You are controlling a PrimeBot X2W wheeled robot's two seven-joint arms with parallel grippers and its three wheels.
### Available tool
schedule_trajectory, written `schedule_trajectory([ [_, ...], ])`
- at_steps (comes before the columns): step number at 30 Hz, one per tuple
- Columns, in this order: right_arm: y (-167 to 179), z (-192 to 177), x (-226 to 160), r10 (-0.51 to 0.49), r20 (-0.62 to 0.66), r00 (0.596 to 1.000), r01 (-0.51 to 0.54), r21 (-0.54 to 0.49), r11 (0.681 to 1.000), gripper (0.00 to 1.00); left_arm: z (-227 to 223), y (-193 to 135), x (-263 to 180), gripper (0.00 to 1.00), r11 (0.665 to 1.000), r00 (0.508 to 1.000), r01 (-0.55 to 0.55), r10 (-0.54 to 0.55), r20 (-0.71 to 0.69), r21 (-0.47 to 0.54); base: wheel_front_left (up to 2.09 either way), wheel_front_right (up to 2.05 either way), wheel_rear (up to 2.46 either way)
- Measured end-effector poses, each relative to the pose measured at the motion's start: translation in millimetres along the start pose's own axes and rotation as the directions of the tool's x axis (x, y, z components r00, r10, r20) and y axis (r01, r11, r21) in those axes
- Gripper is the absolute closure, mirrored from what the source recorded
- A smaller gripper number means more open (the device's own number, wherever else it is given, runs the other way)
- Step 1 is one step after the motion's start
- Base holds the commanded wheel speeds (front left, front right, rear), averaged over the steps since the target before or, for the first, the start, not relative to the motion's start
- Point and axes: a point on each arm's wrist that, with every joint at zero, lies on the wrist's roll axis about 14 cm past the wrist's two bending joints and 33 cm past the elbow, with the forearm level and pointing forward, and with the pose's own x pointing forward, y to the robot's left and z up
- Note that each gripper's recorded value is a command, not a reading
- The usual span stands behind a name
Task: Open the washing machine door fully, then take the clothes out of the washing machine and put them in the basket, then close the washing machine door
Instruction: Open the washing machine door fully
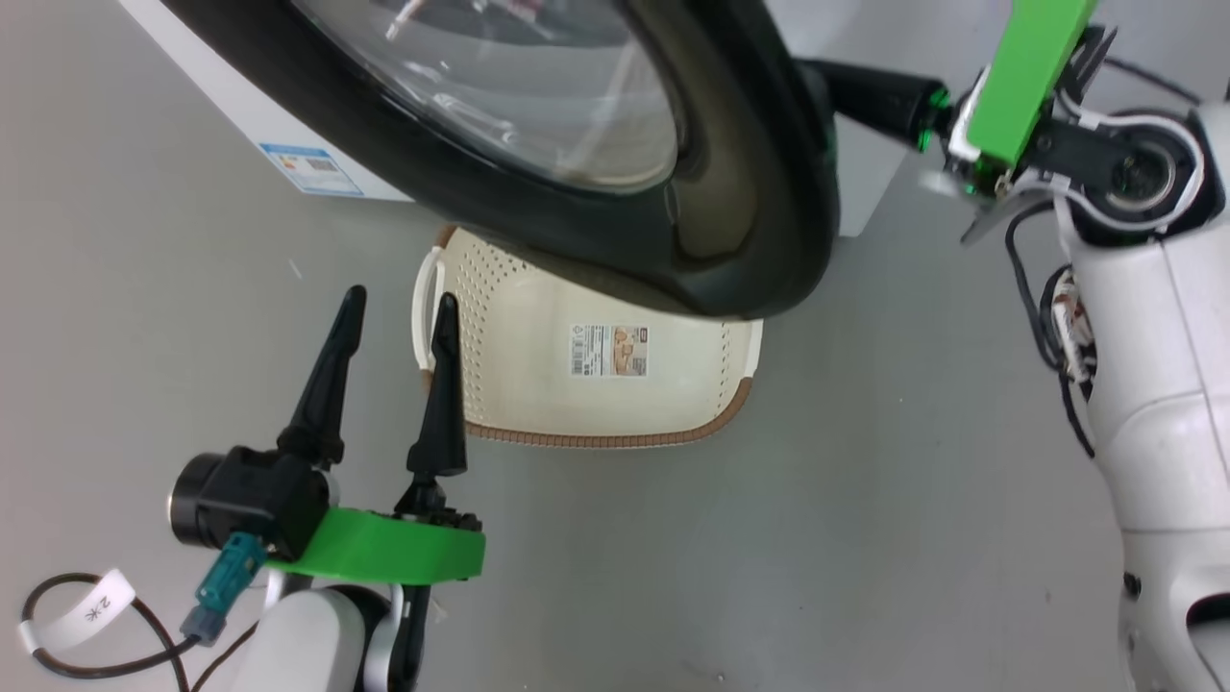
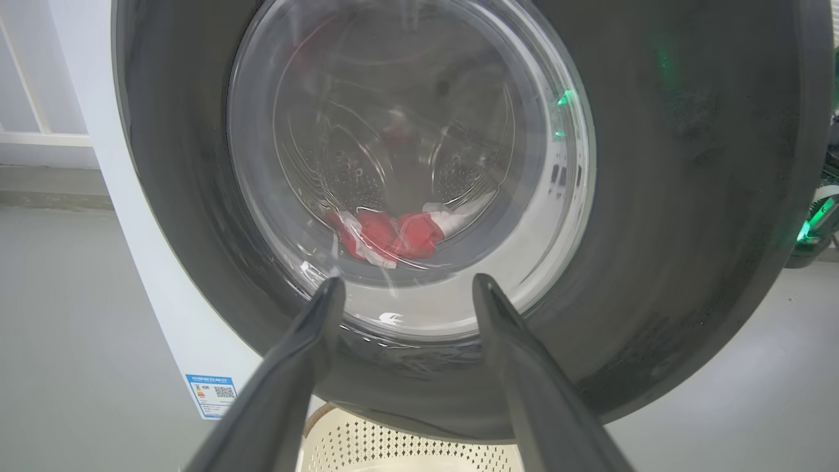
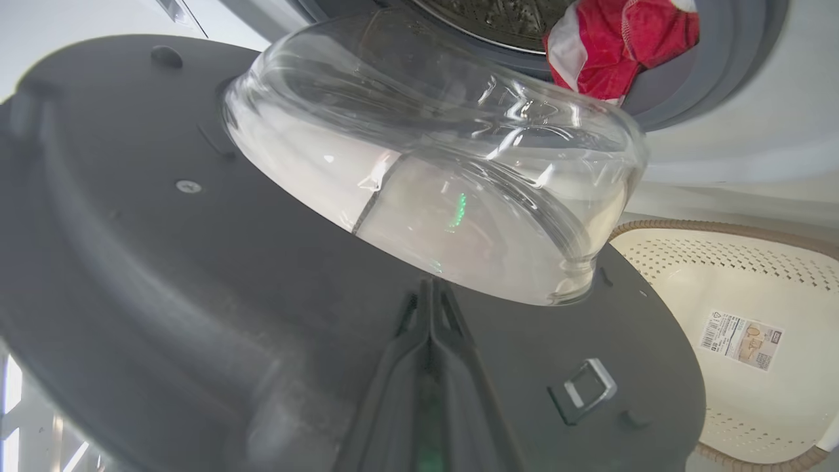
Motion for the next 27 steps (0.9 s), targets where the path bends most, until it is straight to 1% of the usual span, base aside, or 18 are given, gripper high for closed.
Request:
schedule_trajectory([
  [14, 24.1, -52.6, -6.0, 0.054, -0.079, 0.995, -0.055, -0.002, 0.999, 1.0, 27.5, 6.8, -19.1, 0.0, 1.0, 0.998, -0.026, 0.025, 0.052, 0.01, 0.0, 0.0, 0.0],
  [20, 33.6, -64.8, -7.1, 0.072, -0.096, 0.993, -0.073, -0.007, 0.997, 1.0, 30.1, 12.2, -30.7, 0.0, 0.999, 0.998, -0.046, 0.045, 0.041, 0.014, 0.0, 0.0, 0.0],
  [27, 46.9, -89.6, -6.2, 0.106, -0.141, 0.984, -0.107, 0.002, 0.994, 1.0, 38.0, 20.5, -46.0, 0.0, 0.997, 0.996, -0.075, 0.074, 0.04, 0.024, 0.0, 0.0, 0.0],
])
